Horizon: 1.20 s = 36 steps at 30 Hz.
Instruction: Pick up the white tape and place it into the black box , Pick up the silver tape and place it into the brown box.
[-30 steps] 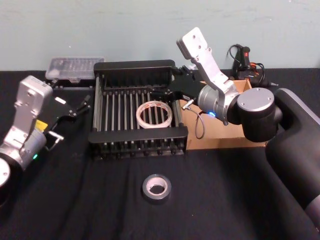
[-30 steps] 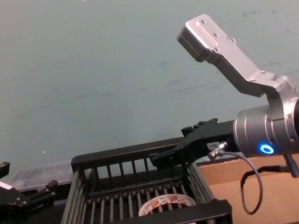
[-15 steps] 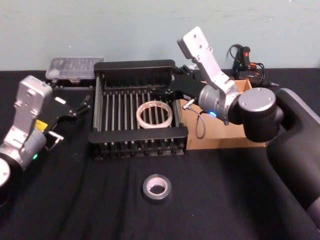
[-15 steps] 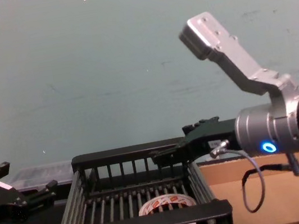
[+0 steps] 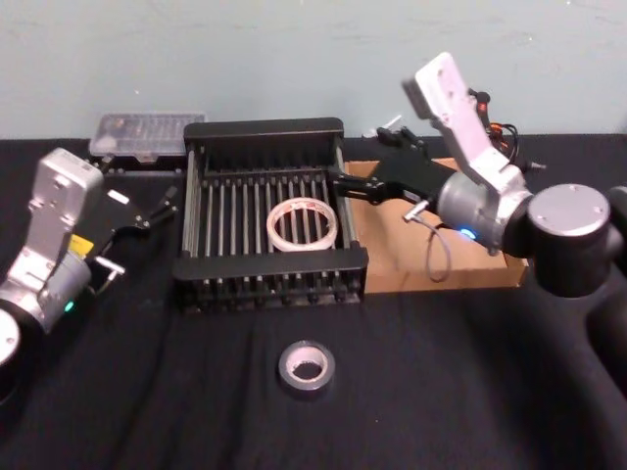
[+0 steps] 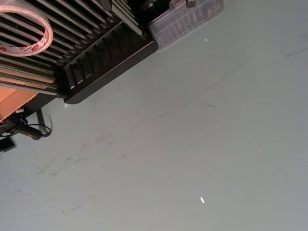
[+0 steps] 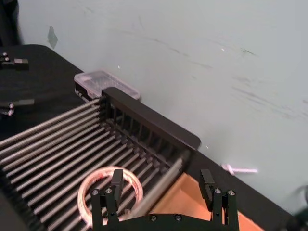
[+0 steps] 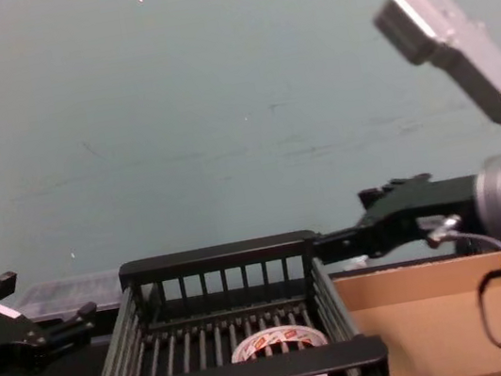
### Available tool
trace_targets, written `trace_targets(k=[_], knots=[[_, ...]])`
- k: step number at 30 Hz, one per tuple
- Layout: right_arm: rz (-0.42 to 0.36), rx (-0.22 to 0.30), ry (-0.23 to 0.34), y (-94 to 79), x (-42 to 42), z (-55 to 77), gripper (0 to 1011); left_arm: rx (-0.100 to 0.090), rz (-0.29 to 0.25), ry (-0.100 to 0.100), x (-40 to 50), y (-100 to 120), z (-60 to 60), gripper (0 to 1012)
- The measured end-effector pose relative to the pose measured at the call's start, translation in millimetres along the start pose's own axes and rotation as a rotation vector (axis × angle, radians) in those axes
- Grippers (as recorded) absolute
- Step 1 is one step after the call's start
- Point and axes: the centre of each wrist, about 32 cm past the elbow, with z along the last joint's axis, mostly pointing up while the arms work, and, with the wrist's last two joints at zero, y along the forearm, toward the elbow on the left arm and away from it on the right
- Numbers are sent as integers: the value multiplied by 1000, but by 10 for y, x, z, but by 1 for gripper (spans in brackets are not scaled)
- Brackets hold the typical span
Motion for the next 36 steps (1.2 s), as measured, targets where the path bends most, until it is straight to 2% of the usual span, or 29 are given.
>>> trace_targets(k=[3, 9, 10, 13, 17, 20, 27, 36], knots=[[-6, -6, 2, -107, -1, -23, 1002, 0, 0, 0, 0, 0, 0, 1001], [-25, -35, 9, -433, -24, -117, 1002, 0, 0, 0, 0, 0, 0, 1001], [-25, -35, 9, -433, -24, -117, 1002, 0, 0, 0, 0, 0, 0, 1001], [-30, -55, 14, -581, -52, -177, 1002, 0, 0, 0, 0, 0, 0, 1001], [-27, -76, 20, -682, -84, -224, 1002, 0, 0, 0, 0, 0, 0, 1001], [-16, -110, 33, -779, -139, -282, 1002, 0, 0, 0, 0, 0, 0, 1001], [33, -183, 58, -869, -280, -349, 1002, 0, 0, 0, 0, 0, 0, 1001], [119, -234, 72, -850, -464, -373, 1002, 0, 0, 0, 0, 0, 0, 1001]])
